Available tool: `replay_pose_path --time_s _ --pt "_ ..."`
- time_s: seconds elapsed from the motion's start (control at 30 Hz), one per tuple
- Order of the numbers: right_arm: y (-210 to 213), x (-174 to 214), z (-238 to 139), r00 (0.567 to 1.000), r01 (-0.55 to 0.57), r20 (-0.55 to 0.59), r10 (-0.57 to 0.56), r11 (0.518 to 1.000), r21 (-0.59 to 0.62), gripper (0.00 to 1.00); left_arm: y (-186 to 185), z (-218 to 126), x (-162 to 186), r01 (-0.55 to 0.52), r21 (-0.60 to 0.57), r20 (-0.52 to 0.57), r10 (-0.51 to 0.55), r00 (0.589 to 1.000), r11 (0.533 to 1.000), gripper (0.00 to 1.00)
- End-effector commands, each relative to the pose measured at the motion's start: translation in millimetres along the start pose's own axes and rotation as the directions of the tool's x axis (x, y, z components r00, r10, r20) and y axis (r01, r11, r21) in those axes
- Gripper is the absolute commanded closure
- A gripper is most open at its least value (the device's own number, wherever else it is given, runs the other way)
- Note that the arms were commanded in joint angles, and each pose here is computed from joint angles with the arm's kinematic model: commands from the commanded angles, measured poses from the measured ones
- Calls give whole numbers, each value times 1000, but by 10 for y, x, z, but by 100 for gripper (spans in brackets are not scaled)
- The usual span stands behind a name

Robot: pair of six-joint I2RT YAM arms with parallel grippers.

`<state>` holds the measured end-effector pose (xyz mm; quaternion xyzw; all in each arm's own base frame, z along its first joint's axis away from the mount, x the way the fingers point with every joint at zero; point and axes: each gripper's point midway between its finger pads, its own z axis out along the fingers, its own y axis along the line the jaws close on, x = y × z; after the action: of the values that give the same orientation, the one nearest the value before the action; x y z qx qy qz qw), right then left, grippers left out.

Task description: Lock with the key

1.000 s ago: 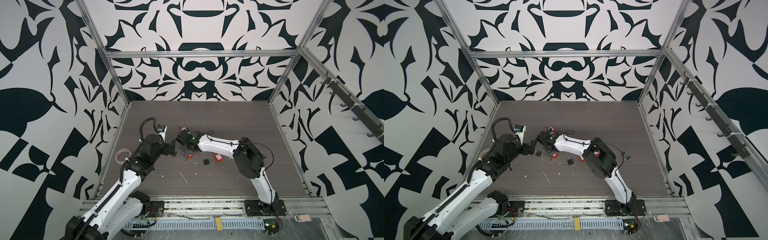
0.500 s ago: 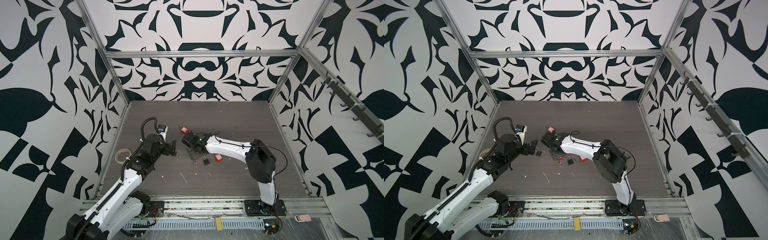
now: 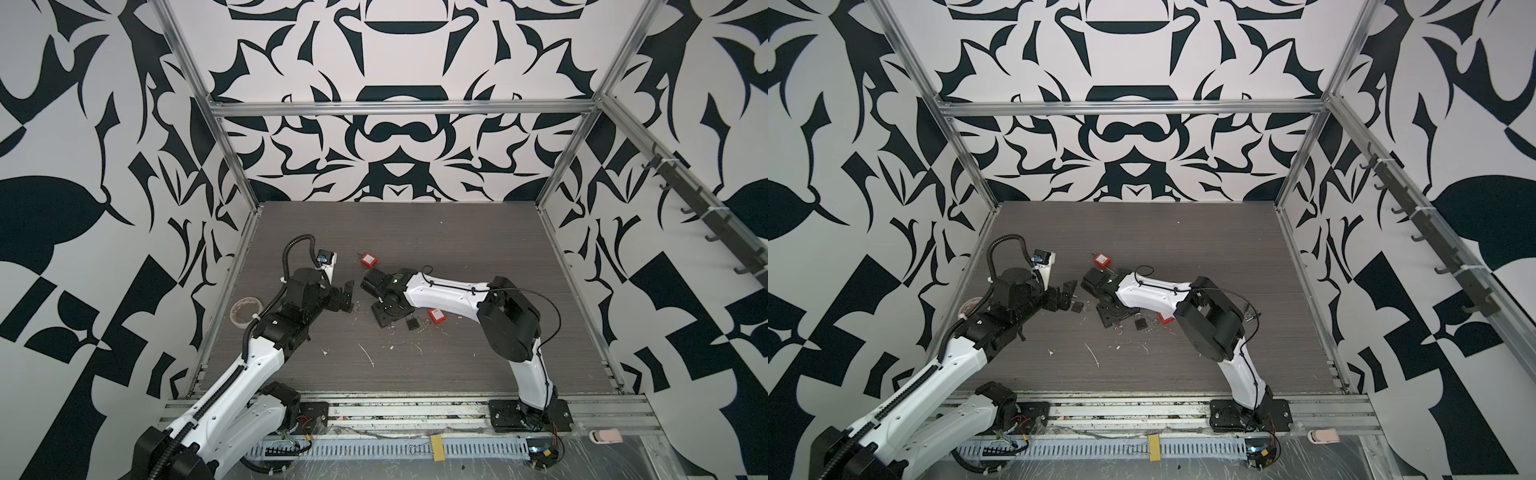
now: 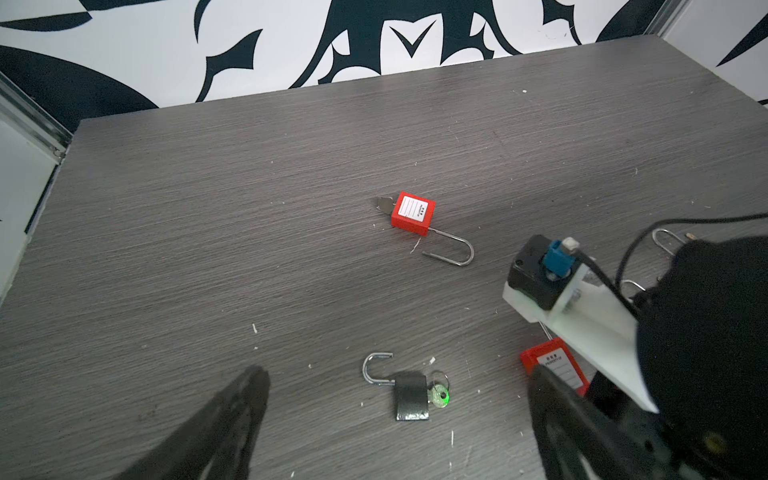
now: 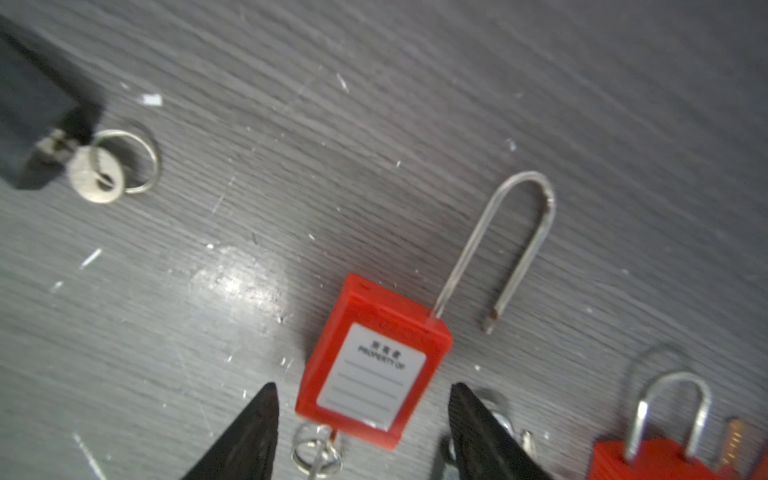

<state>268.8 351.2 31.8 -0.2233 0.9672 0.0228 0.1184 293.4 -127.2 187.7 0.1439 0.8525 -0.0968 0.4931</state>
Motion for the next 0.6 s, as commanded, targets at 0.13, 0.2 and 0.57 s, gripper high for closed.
replay_pose_path --time_s 0.13,0.2,0.57 --pt "16 -65 -49 998 -64 -13 63 998 -24 36 -23 24 10 8 15 -8 -8 1000 1000 1" --pt "-18 -65 -25 997 -76 -18 76 997 -16 36 -25 26 13 7 16 -9 -7 1000 1000 1" --pt "79 -145 70 996 -85 -26 84 994 -64 37 -25 30 23 5 16 -10 -5 1000 1000 1"
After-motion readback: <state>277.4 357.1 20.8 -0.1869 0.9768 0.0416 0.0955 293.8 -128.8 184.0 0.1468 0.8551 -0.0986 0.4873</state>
